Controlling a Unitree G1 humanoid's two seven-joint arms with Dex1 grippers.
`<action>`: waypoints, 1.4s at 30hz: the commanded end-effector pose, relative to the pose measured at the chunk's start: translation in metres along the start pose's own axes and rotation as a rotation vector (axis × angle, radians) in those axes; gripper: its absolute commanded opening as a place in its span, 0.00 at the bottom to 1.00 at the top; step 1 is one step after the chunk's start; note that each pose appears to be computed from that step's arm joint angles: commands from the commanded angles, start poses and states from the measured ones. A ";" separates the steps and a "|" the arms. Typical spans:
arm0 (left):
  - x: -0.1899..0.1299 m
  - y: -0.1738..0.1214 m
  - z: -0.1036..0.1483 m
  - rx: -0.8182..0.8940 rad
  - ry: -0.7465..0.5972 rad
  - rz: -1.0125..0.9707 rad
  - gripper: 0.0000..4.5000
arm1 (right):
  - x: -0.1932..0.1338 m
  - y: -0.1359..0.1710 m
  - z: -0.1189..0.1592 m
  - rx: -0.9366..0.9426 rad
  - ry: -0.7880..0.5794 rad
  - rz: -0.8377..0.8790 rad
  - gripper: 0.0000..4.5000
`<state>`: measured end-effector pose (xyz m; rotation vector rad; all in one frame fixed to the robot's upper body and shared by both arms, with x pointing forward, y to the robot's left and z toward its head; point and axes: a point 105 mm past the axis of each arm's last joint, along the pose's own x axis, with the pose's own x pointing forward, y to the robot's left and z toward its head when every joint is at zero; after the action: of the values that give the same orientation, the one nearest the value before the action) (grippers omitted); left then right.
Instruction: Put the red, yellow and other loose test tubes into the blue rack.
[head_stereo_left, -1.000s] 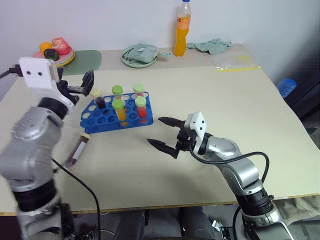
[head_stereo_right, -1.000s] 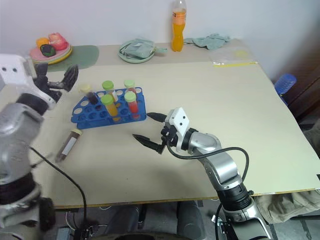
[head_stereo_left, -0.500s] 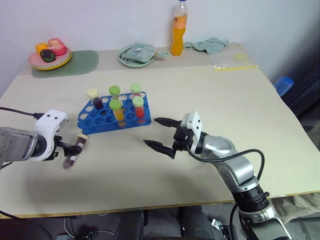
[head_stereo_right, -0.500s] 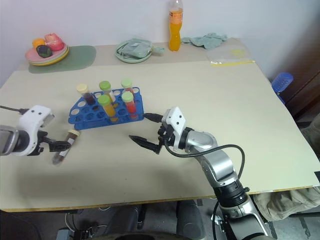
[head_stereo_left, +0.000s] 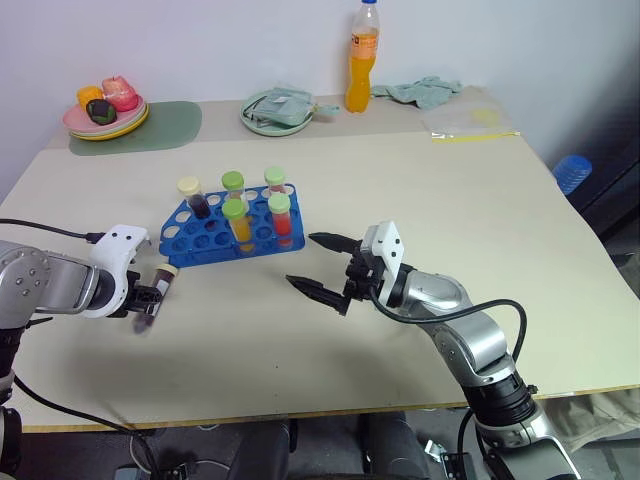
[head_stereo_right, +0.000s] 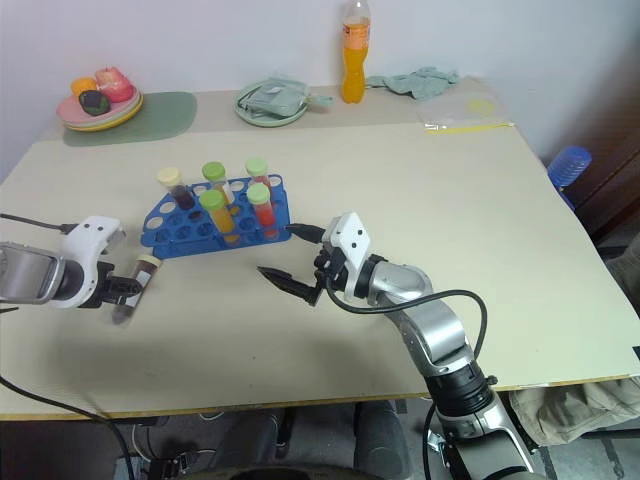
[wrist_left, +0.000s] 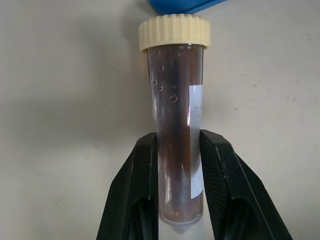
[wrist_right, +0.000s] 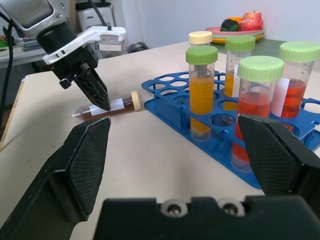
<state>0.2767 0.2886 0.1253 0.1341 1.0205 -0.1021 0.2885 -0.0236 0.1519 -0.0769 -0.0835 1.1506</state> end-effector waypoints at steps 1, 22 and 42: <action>-0.018 0.031 0.010 -0.118 -0.123 0.117 0.14 | -0.004 0.002 0.012 -0.031 -0.032 0.001 1.00; -0.058 -0.075 0.084 0.038 -1.429 0.251 0.14 | -0.007 0.011 0.004 -0.038 0.041 0.167 1.00; 0.002 -0.075 0.061 0.015 -1.312 0.308 0.14 | -0.011 0.011 0.005 -0.036 0.042 0.131 1.00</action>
<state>0.3195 0.2064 0.1461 0.1852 -0.2881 0.0947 0.2790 -0.0308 0.1419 -0.1323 -0.0028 1.2632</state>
